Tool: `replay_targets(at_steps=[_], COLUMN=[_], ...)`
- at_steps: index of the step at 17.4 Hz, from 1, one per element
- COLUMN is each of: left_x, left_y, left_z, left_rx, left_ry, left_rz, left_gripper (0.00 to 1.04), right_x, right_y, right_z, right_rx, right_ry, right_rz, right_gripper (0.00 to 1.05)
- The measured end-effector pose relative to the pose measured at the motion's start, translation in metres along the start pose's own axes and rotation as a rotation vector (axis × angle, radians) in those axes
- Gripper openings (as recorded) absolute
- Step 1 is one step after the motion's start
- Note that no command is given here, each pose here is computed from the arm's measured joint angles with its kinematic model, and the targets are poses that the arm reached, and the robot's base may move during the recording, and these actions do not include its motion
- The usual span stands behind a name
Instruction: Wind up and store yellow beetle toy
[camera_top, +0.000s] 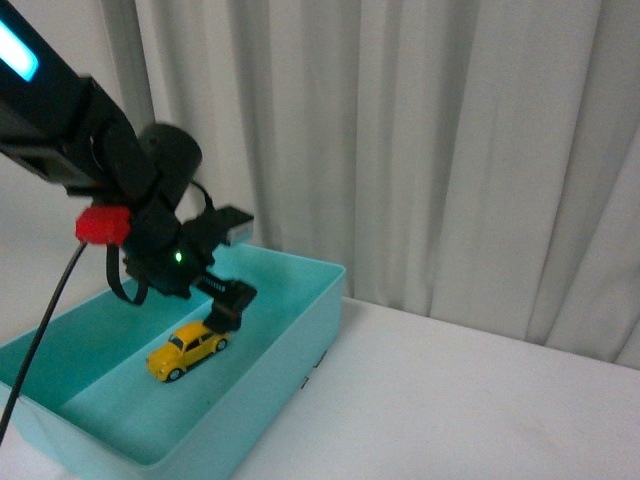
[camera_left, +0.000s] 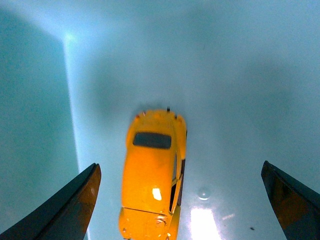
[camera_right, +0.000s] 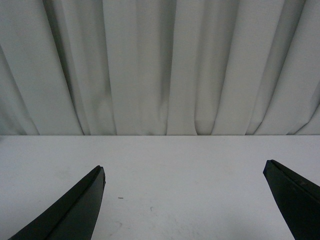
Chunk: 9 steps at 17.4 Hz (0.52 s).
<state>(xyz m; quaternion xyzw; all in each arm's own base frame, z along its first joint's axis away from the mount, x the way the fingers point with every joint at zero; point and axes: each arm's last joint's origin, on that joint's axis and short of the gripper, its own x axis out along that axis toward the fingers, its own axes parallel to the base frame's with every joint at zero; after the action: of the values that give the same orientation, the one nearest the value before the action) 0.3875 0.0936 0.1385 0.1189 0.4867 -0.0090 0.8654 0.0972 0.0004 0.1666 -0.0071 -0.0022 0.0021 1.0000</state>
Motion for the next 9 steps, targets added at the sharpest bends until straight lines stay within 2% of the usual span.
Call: replay_targets(at_steps=[4, 9], left_x=[-0.061, -0.090], left_y=[0.008, 0.014], left_z=[0.020, 0.017], left_rx=[0.033, 0.031], left_ry=[-0.176, -0.246], left_rz=[0.006, 0.008], left_gripper=[0.98, 0.98], right_x=[0.000, 0.000], right_y=[0.000, 0.000], right_z=[0.000, 0.000], right_rx=[0.000, 0.000], right_ry=[0.000, 0.000], right_rz=[0.000, 0.000], right_gripper=[0.98, 0.98])
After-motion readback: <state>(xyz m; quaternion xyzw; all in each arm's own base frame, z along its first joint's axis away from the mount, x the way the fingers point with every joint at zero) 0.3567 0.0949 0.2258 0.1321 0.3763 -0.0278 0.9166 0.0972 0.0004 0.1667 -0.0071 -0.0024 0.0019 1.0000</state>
